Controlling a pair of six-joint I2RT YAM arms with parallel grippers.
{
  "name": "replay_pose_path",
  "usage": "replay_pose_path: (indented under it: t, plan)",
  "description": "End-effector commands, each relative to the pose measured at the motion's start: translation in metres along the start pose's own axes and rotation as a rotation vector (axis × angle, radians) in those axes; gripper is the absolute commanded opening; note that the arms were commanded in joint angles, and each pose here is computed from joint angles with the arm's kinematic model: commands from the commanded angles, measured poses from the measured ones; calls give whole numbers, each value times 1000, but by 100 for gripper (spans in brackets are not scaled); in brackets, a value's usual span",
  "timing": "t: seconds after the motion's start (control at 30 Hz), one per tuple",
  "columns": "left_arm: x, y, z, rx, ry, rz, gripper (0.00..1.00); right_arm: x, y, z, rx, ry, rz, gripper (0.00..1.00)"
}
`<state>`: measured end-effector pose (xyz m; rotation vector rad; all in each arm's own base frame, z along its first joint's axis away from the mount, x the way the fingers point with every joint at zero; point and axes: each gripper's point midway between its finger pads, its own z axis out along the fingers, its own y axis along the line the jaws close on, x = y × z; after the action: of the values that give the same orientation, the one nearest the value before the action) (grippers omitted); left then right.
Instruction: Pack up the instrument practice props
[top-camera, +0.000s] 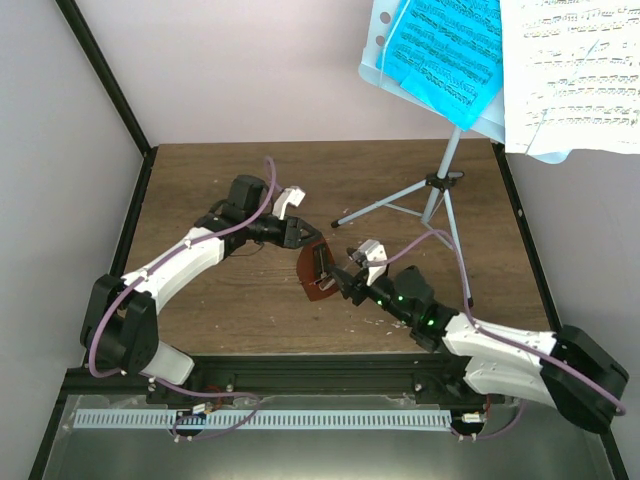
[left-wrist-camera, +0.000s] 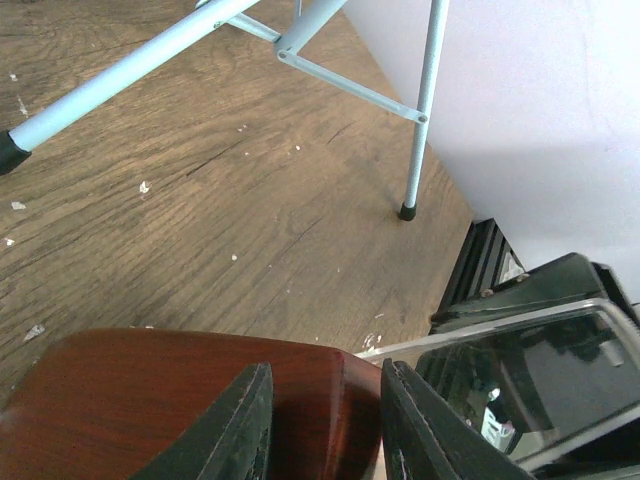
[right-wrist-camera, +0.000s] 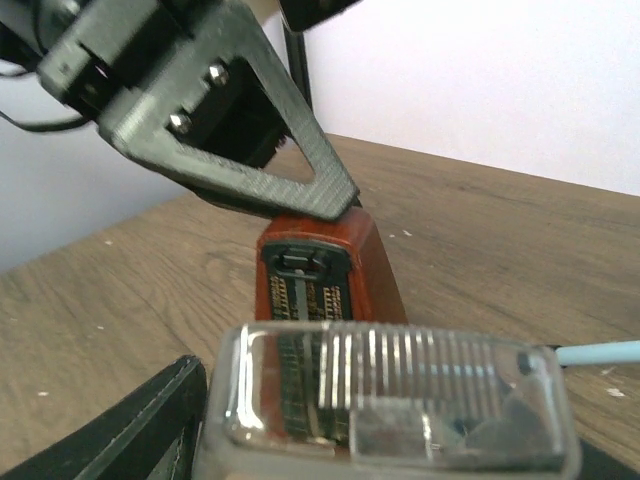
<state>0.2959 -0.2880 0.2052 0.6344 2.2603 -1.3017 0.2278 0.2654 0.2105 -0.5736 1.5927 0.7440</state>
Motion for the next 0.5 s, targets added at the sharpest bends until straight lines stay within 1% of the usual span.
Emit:
replay_pose_path:
  t: [0.0, 0.27, 0.47]
  plan:
    - [1, 0, 2, 8, 18, 1, 31, -27, -7, 12, 92, -113, -91, 54]
    - [0, -1, 1, 12, 15, 7, 29, -13, 0, 32, 93, -87, -177, 54]
    - [0, -1, 1, 10, 16, 6, 29, -5, 3, 43, 100, -72, -176, 53]
